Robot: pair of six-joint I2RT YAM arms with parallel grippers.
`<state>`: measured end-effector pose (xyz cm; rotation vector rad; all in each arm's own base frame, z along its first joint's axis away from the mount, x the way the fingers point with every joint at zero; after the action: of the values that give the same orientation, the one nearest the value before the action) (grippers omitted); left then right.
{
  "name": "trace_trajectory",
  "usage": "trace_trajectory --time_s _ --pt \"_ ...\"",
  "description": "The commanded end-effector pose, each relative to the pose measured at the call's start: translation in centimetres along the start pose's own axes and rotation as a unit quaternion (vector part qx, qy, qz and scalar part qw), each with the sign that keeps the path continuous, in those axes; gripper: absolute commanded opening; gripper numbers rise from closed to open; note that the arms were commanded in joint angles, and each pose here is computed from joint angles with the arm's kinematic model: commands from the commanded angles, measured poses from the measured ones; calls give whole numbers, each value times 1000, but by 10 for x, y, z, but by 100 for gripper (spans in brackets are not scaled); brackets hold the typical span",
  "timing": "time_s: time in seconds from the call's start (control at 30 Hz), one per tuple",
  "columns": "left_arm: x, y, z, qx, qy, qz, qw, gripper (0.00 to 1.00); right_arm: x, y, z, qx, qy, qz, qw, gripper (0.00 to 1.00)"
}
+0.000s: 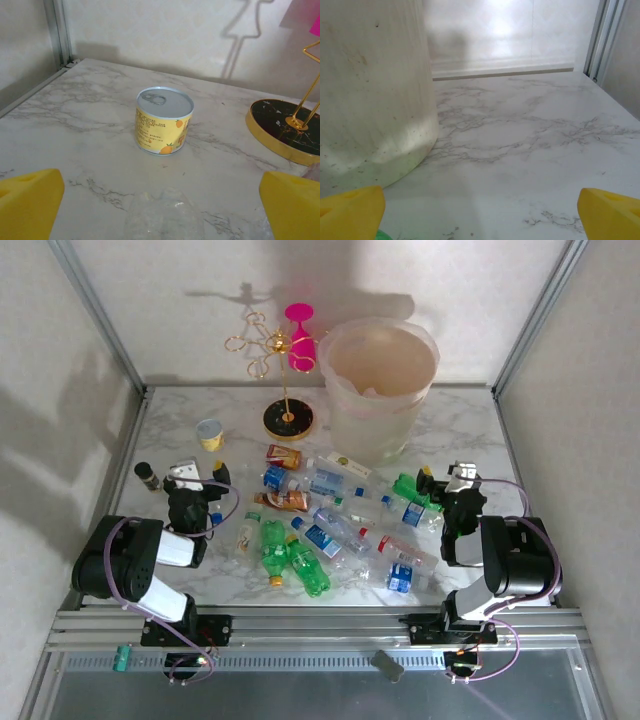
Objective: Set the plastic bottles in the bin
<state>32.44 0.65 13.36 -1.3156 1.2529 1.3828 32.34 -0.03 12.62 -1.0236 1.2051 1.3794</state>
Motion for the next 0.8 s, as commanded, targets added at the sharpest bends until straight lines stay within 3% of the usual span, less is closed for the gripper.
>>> trace_trajectory --time_s 0.0,0.77 --pt "-1 -2 0 6 5 0 1000 99 -3 -4 2 -3 8 -3 1000 99" --pt "-2 -2 -1 5 4 0 1000 99 -3 -4 2 0 10 -4 1000 99"
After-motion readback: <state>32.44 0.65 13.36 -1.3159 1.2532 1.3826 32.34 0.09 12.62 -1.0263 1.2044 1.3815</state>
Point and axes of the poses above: each hand's point on the last joint's axis, 136 mm out from that joint toward the fingers, its own y axis back along the fingers, its own z axis along the line the jaws close on, x = y × z, the point moved 5 cm from there along y, back along the fingers, and after that the axes turned 5 degrees about -y, right-handed, at the moved point
